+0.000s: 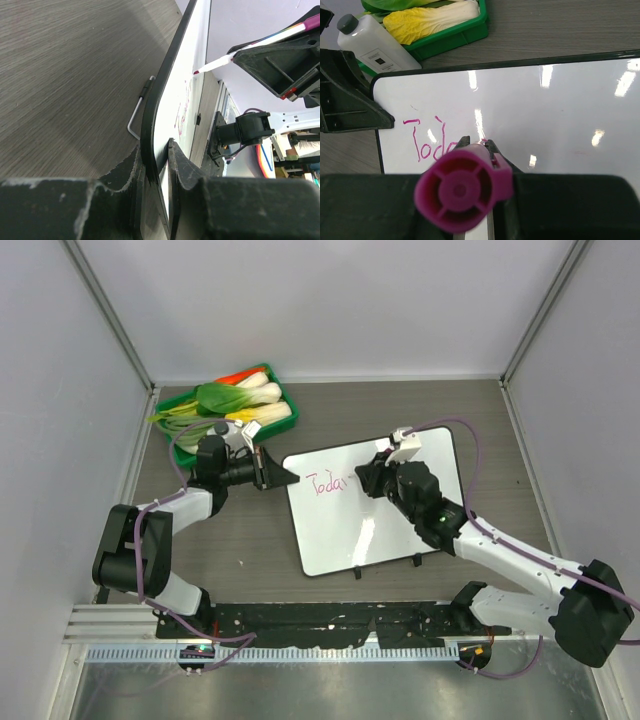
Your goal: Write a sentence on the whiteboard
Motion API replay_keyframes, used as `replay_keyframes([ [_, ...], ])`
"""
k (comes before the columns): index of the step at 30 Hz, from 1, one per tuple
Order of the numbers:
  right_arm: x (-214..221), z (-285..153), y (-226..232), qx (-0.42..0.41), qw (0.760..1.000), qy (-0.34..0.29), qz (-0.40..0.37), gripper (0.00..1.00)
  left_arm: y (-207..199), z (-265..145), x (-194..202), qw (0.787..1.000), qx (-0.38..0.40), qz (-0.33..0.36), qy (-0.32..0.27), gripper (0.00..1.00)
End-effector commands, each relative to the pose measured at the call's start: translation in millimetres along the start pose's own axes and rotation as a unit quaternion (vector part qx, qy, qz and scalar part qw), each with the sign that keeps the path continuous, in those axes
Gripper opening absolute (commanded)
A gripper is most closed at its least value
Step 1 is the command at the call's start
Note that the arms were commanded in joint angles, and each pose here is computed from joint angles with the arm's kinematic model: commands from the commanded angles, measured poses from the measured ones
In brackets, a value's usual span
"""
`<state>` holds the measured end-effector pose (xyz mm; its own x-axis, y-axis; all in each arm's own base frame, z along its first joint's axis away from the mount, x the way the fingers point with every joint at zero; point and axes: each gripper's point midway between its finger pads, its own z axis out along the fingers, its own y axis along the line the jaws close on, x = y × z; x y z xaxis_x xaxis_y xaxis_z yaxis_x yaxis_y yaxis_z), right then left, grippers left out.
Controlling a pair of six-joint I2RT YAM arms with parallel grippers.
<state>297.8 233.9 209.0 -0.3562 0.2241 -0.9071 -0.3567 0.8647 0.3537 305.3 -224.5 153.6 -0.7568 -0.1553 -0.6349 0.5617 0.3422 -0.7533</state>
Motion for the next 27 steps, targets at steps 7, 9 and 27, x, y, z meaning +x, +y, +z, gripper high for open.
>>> replay_keyframes([
  [7,3.9,1.0,-6.6,0.01,1.0,-0.005,0.006,0.01,10.0,6.1,14.5,0.999,-0.014,0.044,0.02,0.0],
  [9,9.0,-0.1,-7.9,0.012,1.0,0.003,0.004,0.01,10.1,6.3,14.0,0.999,-0.014,0.045,0.019,0.0],
  [27,45.3,-9.6,-14.9,0.004,0.998,0.059,-0.005,0.01,9.5,6.4,14.9,0.999,-0.013,0.045,0.021,0.0],
])
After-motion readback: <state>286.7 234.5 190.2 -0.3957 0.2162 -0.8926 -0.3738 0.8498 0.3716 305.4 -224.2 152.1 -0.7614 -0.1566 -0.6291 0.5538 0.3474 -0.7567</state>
